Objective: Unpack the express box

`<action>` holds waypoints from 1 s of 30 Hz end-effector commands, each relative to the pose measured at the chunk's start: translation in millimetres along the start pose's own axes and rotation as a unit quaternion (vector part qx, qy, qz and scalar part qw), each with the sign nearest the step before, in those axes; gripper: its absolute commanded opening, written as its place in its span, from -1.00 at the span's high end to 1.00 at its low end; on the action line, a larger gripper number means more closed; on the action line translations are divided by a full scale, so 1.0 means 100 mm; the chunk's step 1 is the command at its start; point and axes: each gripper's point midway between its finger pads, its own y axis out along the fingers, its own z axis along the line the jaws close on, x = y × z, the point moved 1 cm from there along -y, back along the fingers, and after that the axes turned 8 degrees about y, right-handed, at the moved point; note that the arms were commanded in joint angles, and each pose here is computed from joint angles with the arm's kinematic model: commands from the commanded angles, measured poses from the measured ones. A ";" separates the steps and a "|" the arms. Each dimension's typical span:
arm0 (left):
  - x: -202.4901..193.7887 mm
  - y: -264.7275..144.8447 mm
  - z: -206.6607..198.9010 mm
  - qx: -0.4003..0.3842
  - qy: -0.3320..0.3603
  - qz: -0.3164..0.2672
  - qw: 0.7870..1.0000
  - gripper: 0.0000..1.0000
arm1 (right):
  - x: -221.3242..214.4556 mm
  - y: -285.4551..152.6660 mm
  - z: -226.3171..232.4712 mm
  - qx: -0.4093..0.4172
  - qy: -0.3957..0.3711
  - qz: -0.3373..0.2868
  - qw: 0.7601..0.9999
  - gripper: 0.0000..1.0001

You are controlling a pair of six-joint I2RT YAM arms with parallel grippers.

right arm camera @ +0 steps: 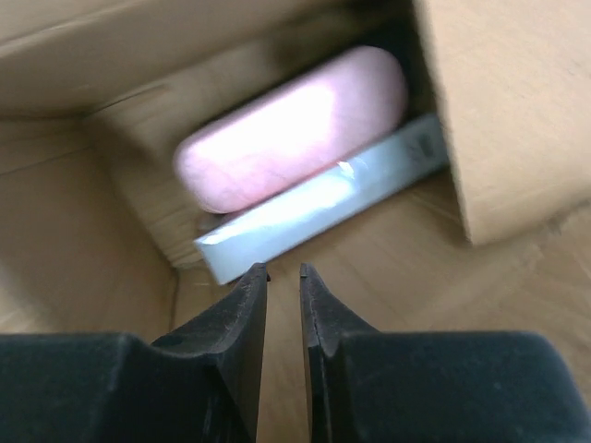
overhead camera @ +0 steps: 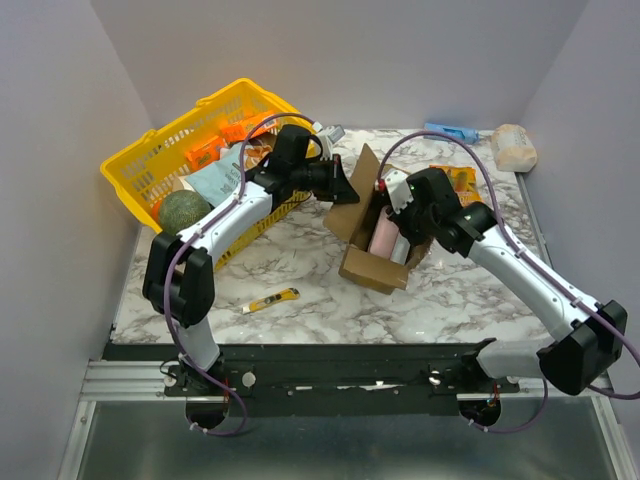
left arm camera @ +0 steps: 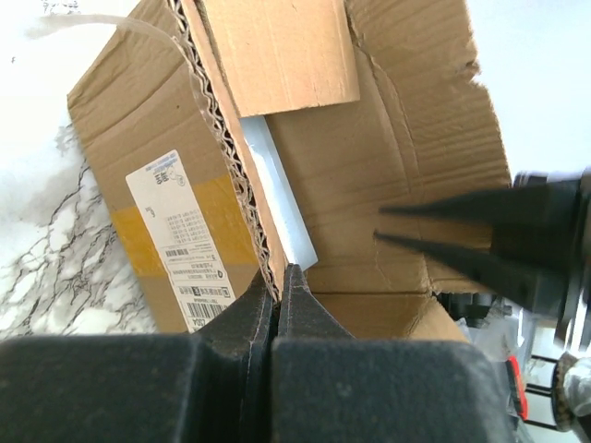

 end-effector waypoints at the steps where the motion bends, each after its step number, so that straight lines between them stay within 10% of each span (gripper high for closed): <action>1: 0.08 -0.12 -0.18 -0.004 0.044 -0.018 0.999 1.00 | 0.08 -0.27 -0.43 -0.092 0.063 -0.024 0.993 0.45; 20: -0.25 0.10 -0.12 -0.055 -0.020 0.006 0.998 1.00 | -0.37 -0.38 -0.65 -0.118 0.242 -0.043 0.962 0.70; 30: -0.26 0.16 -0.14 -0.078 -0.035 -0.011 0.996 1.00 | -0.06 -0.08 -0.23 0.045 0.261 -0.092 0.960 0.66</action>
